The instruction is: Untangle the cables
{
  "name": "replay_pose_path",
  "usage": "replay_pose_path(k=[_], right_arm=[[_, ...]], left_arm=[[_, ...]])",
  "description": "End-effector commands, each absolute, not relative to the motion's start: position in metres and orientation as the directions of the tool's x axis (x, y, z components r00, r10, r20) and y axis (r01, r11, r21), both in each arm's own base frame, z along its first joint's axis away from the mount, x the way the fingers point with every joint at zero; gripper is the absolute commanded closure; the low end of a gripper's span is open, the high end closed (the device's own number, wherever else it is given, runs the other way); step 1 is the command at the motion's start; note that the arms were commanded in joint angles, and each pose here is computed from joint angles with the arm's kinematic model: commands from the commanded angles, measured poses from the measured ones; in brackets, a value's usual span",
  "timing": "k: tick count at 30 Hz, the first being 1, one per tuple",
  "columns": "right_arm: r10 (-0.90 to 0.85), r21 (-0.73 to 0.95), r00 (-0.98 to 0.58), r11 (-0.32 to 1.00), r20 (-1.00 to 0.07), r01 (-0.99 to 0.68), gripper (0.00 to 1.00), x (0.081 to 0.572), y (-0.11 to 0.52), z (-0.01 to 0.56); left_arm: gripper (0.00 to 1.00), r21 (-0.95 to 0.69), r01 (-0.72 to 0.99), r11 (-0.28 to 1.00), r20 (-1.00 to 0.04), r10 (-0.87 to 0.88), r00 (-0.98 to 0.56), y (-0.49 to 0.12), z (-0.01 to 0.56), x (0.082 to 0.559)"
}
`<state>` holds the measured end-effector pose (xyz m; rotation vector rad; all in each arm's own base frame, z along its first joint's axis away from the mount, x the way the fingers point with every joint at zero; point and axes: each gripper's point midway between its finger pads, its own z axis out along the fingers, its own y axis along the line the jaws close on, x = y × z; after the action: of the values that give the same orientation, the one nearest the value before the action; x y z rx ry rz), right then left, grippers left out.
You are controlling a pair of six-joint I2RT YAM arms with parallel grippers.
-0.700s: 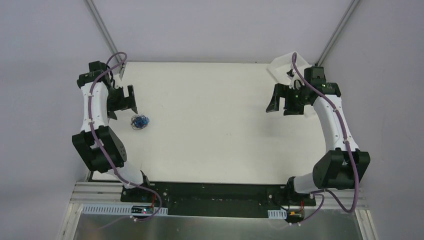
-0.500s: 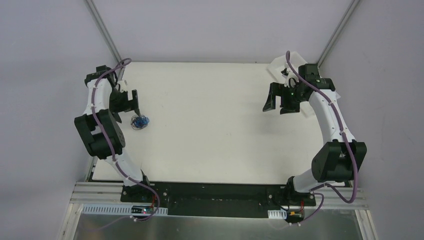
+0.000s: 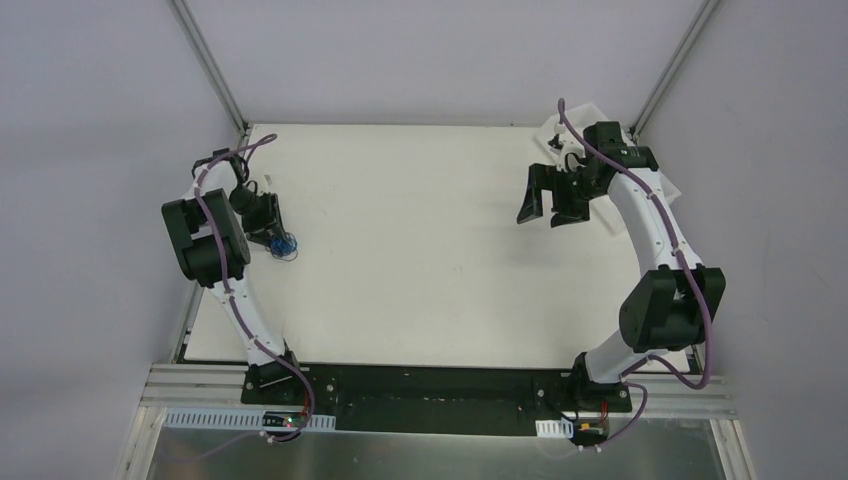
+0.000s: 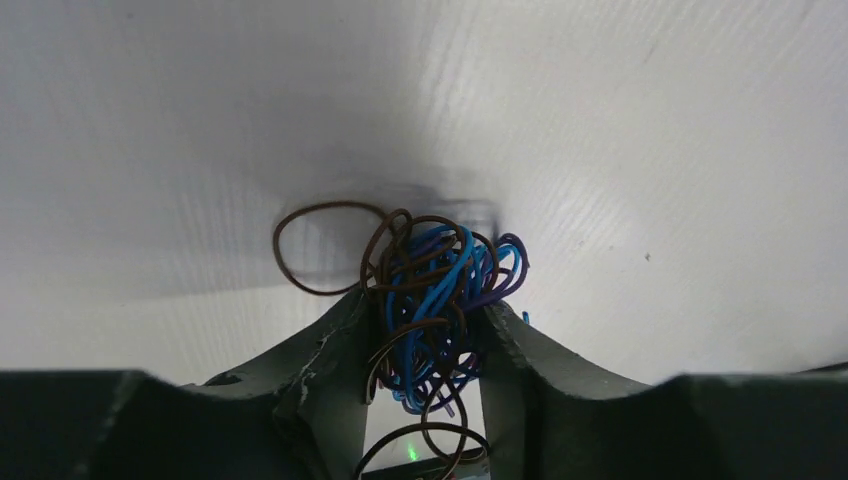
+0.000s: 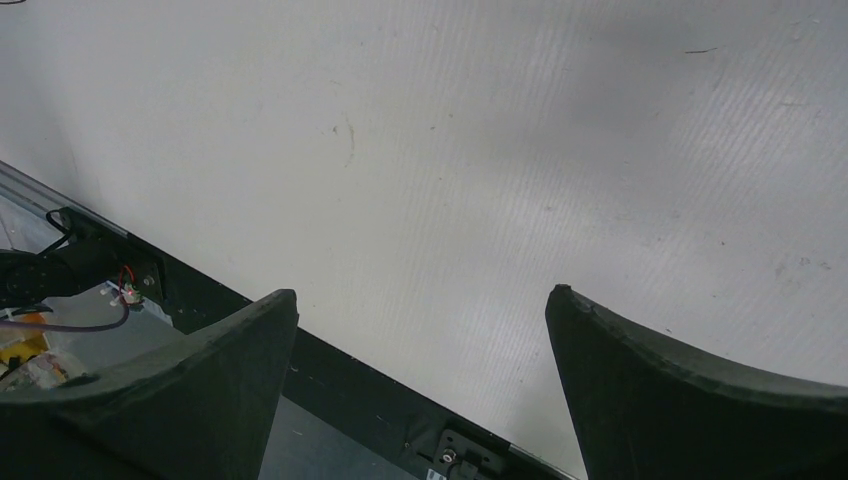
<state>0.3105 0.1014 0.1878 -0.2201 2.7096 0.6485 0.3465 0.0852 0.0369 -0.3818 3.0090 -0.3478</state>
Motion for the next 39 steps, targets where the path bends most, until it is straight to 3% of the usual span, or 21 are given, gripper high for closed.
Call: replay_pose_path(k=[1,3,4,8,12,16,23,33,35,38,39], right_arm=[[-0.088,0.466,-0.917,0.840,-0.389,-0.278,0.01,0.308,0.118,0.205],[-0.053,0.520,-0.909,0.805,-0.413,-0.284,0.01,0.310,0.129,0.216],[-0.028,0.554,-0.904,0.782,-0.427,-0.285,0.02,0.311,0.137,0.222],[0.021,0.644,-0.894,0.701,-0.448,-0.307,0.11,0.314,0.177,0.237],[0.013,0.713,-0.900,0.615,-0.437,-0.337,0.16,0.306,0.232,0.254],[-0.051,0.730,-0.877,0.532,-0.478,-0.429,0.22,0.288,0.278,0.279],[-0.115,0.722,-0.864,0.502,-0.490,-0.477,0.33,0.268,0.311,0.274],[-0.066,0.672,-0.864,0.601,-0.499,-0.433,0.48,0.298,0.317,0.258],[-0.062,0.665,-0.861,0.608,-0.505,-0.434,0.58,0.301,0.317,0.258],[-0.067,0.650,-0.849,0.613,-0.524,-0.449,0.93,0.303,0.316,0.260],[-0.069,0.643,-0.845,0.616,-0.531,-0.455,1.00,0.302,0.315,0.261]], left_arm=[[0.74,-0.397,-0.215,0.892,-0.092,-0.272,-0.958,0.056,0.057,0.348],[0.97,-0.495,-0.190,0.848,-0.116,-0.282,-0.952,0.031,0.077,0.344],[1.00,-0.544,-0.168,0.822,-0.135,-0.284,-0.949,0.014,0.091,0.342],[1.00,-0.696,-0.038,0.717,-0.207,-0.251,-0.946,-0.067,0.141,0.341],[1.00,-0.758,0.193,0.623,-0.339,-0.124,-0.933,-0.163,0.189,0.333],[1.00,-0.794,0.348,0.498,-0.394,0.013,-0.919,-0.227,0.226,0.315],[1.00,-0.790,0.499,0.356,-0.530,0.012,-0.848,-0.273,0.271,0.313],[1.00,-0.807,0.529,0.263,-0.544,0.018,-0.839,-0.289,0.286,0.305],[1.00,-0.806,0.534,0.254,-0.549,0.015,-0.836,-0.289,0.289,0.303],[1.00,-0.809,0.538,0.237,-0.550,0.020,-0.835,-0.288,0.291,0.298],[1.00,-0.809,0.538,0.236,-0.550,0.020,-0.835,-0.287,0.292,0.296]])
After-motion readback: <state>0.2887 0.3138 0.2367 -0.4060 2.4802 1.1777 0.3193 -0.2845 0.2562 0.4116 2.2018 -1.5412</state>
